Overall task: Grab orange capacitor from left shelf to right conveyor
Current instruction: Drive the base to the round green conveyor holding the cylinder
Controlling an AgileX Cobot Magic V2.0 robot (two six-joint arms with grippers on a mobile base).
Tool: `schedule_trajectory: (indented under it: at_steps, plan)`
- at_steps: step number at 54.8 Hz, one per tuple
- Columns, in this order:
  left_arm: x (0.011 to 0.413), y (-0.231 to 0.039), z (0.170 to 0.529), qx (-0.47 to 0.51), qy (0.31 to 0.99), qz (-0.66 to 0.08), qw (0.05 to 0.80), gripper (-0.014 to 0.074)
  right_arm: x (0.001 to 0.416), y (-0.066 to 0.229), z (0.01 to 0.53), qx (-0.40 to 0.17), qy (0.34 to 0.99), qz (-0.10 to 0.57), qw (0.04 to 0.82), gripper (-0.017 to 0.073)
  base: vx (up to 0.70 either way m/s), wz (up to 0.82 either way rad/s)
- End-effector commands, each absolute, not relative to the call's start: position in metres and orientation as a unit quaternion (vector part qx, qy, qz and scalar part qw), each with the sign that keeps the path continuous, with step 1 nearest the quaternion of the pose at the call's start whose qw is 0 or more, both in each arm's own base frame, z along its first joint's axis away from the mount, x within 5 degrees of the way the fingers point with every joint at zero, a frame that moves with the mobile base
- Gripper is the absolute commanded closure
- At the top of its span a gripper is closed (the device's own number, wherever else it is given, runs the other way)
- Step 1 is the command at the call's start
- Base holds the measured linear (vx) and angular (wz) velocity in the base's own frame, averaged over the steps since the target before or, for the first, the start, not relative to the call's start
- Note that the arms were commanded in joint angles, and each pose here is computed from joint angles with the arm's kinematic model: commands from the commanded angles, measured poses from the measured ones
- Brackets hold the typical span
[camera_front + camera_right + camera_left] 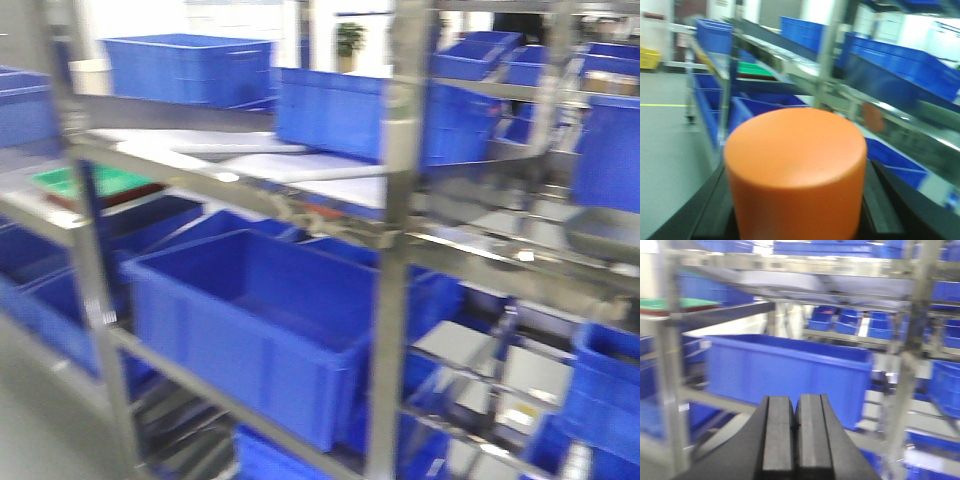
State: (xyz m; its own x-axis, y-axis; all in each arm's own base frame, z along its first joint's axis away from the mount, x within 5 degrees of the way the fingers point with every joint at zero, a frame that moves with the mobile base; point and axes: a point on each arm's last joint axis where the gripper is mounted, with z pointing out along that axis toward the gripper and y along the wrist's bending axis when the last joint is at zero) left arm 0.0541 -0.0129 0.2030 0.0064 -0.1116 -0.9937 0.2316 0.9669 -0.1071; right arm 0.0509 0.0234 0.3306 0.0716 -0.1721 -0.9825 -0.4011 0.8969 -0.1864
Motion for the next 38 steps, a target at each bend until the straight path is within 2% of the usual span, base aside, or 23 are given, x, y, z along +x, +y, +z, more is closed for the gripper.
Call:
schedule_trajectory:
  at_steps: [1, 38]
  plan:
    - [0.0514, -0.0123, 0.2207, 0.038, 0.652, -0.133, 0.746, 0.0600, 0.0500, 0.0223, 0.3474, -0.201, 0.639, 0.080, 0.739, 0.0567, -0.14, 0.65]
    - [0.0514, -0.0123, 0.2207, 0.038, 0.652, -0.133, 0.746, 0.0600, 0.0500, 0.0224, 0.3472, -0.201, 0.640, 0.080, 0.738, 0.0567, -0.09, 0.68]
